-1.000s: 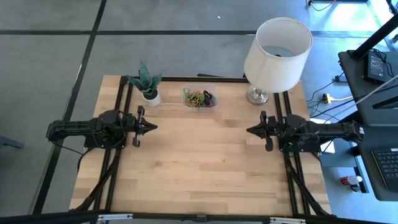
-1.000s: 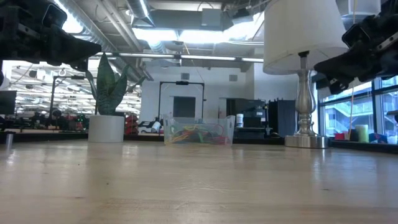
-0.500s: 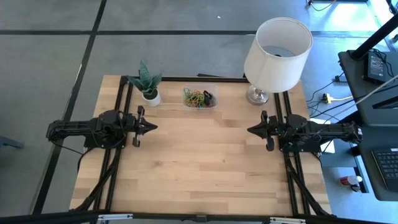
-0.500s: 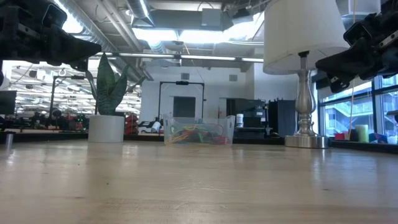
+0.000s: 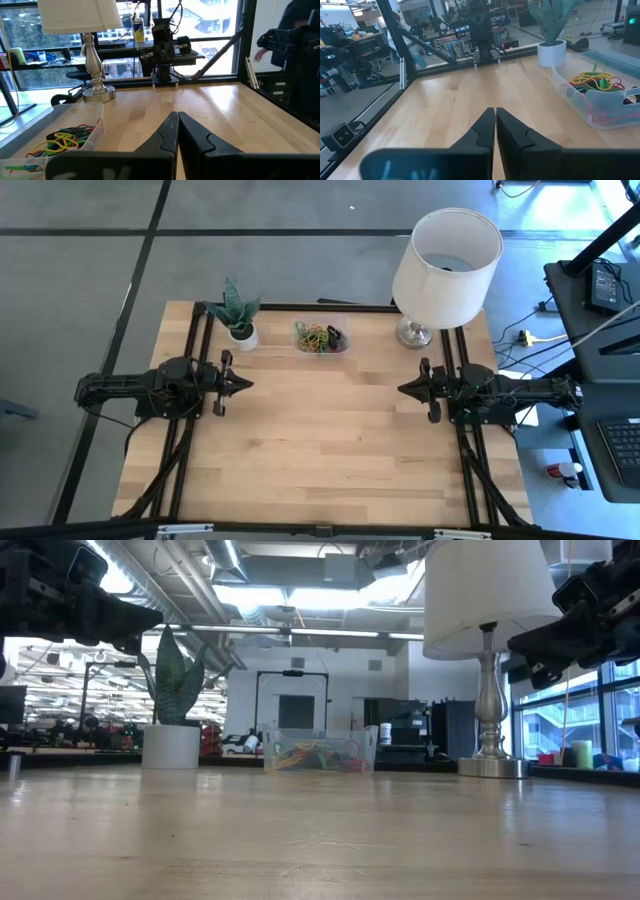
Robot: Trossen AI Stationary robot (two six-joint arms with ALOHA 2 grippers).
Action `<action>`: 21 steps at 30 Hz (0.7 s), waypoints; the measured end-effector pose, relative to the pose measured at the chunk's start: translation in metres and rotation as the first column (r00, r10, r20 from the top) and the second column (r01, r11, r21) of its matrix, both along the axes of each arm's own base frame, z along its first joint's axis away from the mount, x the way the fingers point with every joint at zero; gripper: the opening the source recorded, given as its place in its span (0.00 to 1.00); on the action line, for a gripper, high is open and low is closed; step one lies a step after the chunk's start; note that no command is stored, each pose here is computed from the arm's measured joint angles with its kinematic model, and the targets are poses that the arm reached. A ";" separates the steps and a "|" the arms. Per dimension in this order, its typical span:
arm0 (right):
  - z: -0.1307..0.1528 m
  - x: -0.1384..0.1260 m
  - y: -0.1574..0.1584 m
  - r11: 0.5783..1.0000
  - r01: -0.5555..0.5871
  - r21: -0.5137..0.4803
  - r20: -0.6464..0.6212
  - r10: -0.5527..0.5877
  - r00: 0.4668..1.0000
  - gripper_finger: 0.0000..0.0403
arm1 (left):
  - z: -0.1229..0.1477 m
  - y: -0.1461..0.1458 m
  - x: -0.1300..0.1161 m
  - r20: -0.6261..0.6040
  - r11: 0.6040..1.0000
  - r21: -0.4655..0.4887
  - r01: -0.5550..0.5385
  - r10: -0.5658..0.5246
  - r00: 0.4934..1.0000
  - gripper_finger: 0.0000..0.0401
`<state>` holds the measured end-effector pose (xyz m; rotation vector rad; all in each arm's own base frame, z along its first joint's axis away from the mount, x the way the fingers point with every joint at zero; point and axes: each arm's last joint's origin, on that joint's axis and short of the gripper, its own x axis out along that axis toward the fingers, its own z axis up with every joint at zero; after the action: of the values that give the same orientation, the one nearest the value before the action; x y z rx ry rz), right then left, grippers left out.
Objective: Pick and place rubber bands into bin
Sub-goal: Return to Home Position
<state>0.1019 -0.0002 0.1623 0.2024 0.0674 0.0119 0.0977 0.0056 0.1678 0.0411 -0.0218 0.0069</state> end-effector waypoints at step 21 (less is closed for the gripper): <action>0.010 -0.005 0.000 1.000 0.001 -0.001 0.107 -0.001 0.994 0.03 | 0.000 0.000 0.000 0.000 1.000 0.000 0.000 0.000 1.000 0.01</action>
<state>0.0969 -0.0002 0.1718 0.2004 -0.0395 0.0220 0.0977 0.0056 0.1679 0.0411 -0.0221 0.0072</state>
